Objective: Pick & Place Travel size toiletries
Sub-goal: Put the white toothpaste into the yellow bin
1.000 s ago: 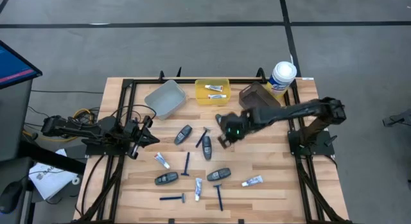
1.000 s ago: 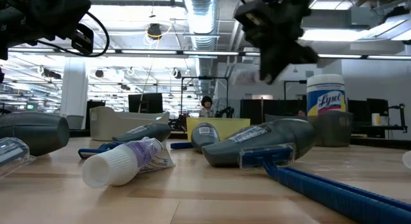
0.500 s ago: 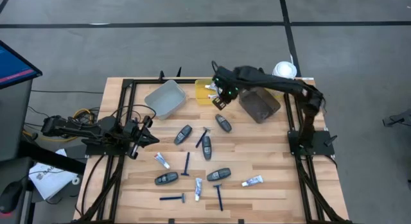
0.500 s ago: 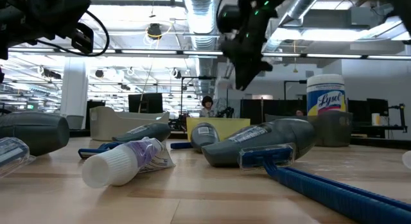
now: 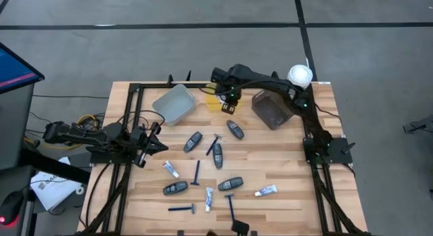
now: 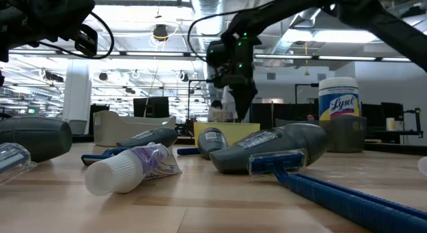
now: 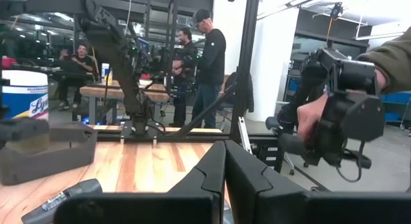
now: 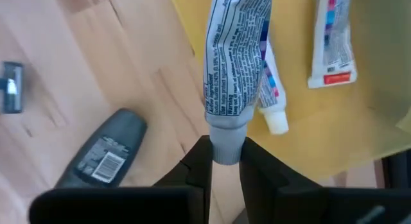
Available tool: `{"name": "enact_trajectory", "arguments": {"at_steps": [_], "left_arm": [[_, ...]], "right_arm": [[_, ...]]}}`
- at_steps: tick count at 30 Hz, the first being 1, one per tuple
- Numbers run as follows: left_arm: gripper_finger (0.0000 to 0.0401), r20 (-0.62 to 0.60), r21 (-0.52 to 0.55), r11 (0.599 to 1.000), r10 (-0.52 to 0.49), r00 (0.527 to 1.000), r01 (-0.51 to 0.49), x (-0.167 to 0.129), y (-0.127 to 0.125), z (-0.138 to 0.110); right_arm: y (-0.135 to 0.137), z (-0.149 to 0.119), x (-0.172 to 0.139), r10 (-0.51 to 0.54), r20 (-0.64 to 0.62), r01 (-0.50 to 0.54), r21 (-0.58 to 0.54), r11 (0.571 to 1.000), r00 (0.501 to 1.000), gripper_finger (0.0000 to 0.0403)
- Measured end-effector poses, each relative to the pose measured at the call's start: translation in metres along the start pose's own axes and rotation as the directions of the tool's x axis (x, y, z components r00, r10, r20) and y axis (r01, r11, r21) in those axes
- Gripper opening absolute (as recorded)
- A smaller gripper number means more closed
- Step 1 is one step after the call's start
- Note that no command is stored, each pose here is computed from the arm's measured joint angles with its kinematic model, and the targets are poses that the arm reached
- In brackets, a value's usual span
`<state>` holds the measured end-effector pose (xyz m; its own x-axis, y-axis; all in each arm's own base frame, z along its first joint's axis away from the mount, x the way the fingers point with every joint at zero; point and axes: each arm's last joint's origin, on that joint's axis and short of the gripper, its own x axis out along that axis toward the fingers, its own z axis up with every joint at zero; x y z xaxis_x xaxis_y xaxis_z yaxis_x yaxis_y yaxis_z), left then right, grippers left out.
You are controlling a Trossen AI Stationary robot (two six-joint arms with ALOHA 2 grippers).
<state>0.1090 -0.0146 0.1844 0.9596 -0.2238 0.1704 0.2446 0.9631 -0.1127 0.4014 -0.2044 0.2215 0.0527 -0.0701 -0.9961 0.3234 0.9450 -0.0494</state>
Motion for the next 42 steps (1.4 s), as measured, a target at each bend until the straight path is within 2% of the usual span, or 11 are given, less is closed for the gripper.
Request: {"name": "enact_trajectory", "arguments": {"at_steps": [7,13,16,20,24,26,30,36,39,42], "left_arm": [[0.0001,0.007,0.001,1.0,-0.001,1.0,0.001,0.0,0.0,0.001],[0.0001,0.009,0.001,1.0,-0.001,1.0,0.001,0.0,0.0,0.001],[0.0001,0.013,0.002,1.0,-0.002,1.0,0.002,0.0,0.0,0.001],[0.0001,0.014,0.002,1.0,-0.002,1.0,0.002,0.0,0.0,0.001],[0.0001,0.014,0.002,1.0,-0.002,1.0,0.002,0.0,0.0,0.001],[0.0001,0.014,0.002,1.0,-0.002,1.0,0.002,0.0,0.0,0.001],[0.0001,0.014,0.002,1.0,-0.002,1.0,0.002,0.0,0.0,0.001],[0.0001,0.016,0.002,1.0,-0.002,1.0,0.002,0.0,0.0,0.001],[0.0001,0.017,0.002,1.0,-0.002,1.0,0.002,0.0,0.0,0.002],[0.0001,0.02,0.003,1.0,-0.003,1.0,0.003,0.0,0.0,0.002]], "right_arm": [[-0.001,0.008,0.006,-0.023,0.009,0.023,0.001,1.0,1.0,0.006],[-0.007,0.007,0.002,-0.101,0.008,0.101,0.011,0.995,0.995,0.0078],[-0.01,0.006,0.002,-0.104,0.001,0.104,0.019,0.994,0.995,0.0109],[-0.014,0.004,0.002,-0.099,-0.011,0.099,0.061,0.993,0.995,0.0174],[-0.011,-0.008,-0.018,-0.003,-0.06,0.009,0.099,0.995,0.998,0.0232],[-0.001,-0.018,-0.044,0.063,-0.038,-0.058,0.101,0.993,0.997,0.0245],[0.033,-0.046,-0.11,0.184,0.113,-0.189,0.039,0.981,0.976,0.0245],[0.095,-0.116,-0.198,0.247,0.33,-0.256,-0.017,0.967,0.911,0.0233],[0.128,-0.158,-0.218,0.259,0.374,-0.27,-0.023,0.963,0.891,0.0231],[0.156,-0.205,-0.219,0.238,0.369,-0.258,0.005,0.966,0.899,0.0231]]}}
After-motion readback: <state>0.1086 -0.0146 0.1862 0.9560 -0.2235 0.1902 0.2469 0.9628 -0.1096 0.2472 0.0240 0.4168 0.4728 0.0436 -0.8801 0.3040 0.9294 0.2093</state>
